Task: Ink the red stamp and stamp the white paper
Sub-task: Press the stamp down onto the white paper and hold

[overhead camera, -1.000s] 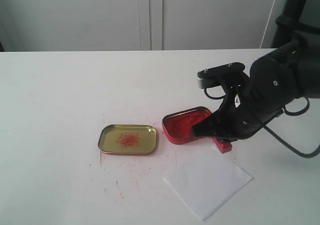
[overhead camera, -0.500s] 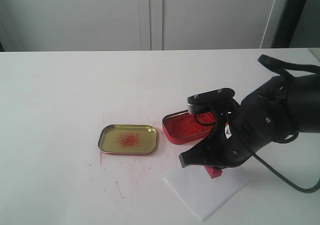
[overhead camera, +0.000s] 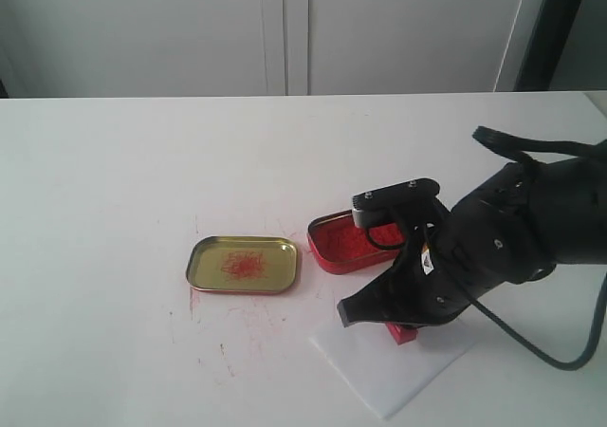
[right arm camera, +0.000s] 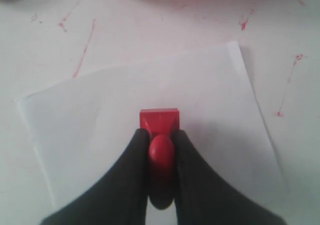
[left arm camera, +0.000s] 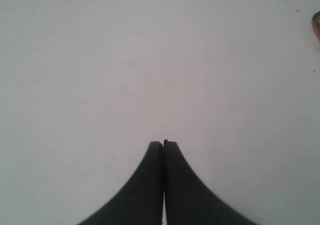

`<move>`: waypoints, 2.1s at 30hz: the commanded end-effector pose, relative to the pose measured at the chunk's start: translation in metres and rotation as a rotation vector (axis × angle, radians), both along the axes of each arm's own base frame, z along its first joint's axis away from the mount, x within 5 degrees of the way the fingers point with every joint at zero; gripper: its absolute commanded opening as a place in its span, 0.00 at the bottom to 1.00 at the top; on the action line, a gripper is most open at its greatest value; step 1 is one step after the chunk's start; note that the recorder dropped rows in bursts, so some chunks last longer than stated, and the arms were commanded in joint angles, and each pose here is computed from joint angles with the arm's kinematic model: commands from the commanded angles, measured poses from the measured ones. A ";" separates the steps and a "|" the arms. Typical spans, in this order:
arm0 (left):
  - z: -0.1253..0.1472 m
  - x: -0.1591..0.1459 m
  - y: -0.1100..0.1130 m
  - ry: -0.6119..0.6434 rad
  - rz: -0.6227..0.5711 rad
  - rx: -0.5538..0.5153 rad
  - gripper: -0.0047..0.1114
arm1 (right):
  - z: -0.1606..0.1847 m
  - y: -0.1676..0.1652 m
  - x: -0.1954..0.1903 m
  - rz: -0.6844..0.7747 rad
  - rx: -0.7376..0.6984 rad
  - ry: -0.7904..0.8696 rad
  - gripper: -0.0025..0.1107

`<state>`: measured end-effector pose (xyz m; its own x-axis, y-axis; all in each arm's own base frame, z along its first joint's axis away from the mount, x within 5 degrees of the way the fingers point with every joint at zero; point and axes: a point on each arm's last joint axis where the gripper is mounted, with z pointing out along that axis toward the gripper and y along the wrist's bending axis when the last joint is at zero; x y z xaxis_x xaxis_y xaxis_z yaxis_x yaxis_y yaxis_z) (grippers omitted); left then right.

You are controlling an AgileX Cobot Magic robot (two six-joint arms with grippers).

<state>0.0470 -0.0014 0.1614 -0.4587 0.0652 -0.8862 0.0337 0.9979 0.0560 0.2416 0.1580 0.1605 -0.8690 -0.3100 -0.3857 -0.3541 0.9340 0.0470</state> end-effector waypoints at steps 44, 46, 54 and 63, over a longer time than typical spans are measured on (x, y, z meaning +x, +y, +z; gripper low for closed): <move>-0.002 0.000 -0.001 0.004 -0.007 -0.006 0.04 | -0.085 -0.011 -0.014 0.028 -0.230 0.285 0.02; -0.002 0.000 -0.001 0.004 -0.007 -0.006 0.04 | -0.087 -0.012 -0.014 0.027 -0.237 0.296 0.02; -0.002 0.000 -0.001 0.004 -0.007 -0.006 0.04 | -0.087 -0.012 -0.015 0.027 -0.239 0.298 0.02; -0.002 0.000 -0.001 0.004 -0.007 -0.006 0.04 | -0.066 -0.008 -0.010 0.026 -0.178 0.213 0.02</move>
